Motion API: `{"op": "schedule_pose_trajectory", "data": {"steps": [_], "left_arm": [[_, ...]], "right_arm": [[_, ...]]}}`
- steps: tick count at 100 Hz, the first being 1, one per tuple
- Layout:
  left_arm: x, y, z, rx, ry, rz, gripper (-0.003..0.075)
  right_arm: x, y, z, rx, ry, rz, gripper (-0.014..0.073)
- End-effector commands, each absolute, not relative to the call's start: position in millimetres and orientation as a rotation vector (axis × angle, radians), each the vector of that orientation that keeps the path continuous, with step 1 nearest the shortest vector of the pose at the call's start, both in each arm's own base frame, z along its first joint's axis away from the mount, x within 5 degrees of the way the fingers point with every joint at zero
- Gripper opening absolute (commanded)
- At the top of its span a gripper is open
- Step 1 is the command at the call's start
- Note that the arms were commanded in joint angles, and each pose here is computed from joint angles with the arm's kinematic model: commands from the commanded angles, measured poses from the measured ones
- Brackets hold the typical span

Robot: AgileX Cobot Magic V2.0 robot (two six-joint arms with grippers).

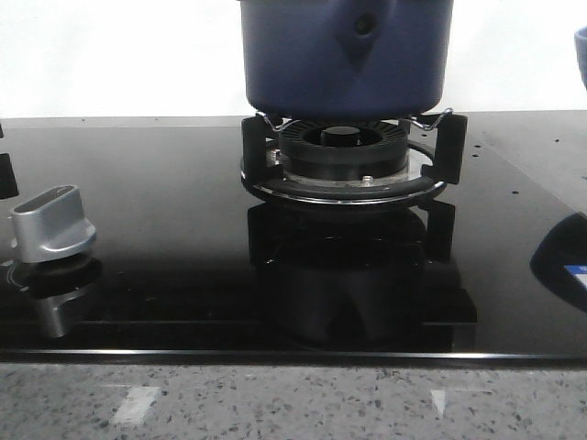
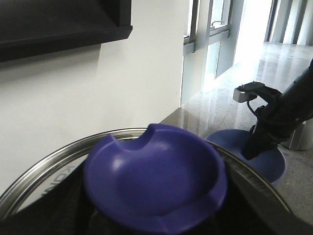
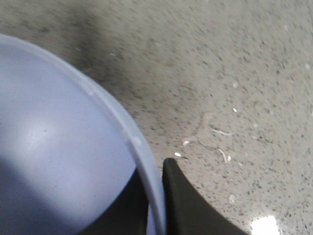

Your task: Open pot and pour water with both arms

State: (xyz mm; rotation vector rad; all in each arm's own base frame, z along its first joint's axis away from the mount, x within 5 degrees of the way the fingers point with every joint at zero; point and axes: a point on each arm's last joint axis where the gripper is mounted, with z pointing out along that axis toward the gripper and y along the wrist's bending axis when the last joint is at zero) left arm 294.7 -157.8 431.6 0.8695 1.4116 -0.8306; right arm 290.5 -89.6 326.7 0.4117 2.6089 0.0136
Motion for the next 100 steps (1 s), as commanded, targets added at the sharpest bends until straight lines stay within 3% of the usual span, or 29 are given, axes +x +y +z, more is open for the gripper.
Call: {"op": "schedule_pose_trajectory", "data": {"steps": [1, 59, 66, 81, 88, 100], "left_arm": [[277, -155, 464, 0.806, 1.303, -0.880, 0.0263], [277, -156, 464, 0.809, 1.301, -0.886, 0.0263], [277, -156, 464, 0.811, 1.300, -0.887, 0.0263], [277, -156, 464, 0.811, 1.300, -0.887, 0.0263], [277, -156, 463, 0.814, 1.300, -0.891, 0.0263], [279, -165, 457, 0.831, 1.312, -0.917, 0.0263]], "right_arm": [[290, -93, 337, 0.423, 2.539, 0.005, -0.0047], [300, -97, 305, 0.443, 2.583, 0.011, -0.0020], [299, -97, 305, 0.430, 2.584, 0.007, 0.0071], [298, -96, 306, 0.429, 2.581, 0.006, 0.0422], [296, -95, 311, 0.425, 2.566, 0.003, 0.0492], [284, -92, 331, 0.409, 2.492, -0.015, 0.0498]]}}
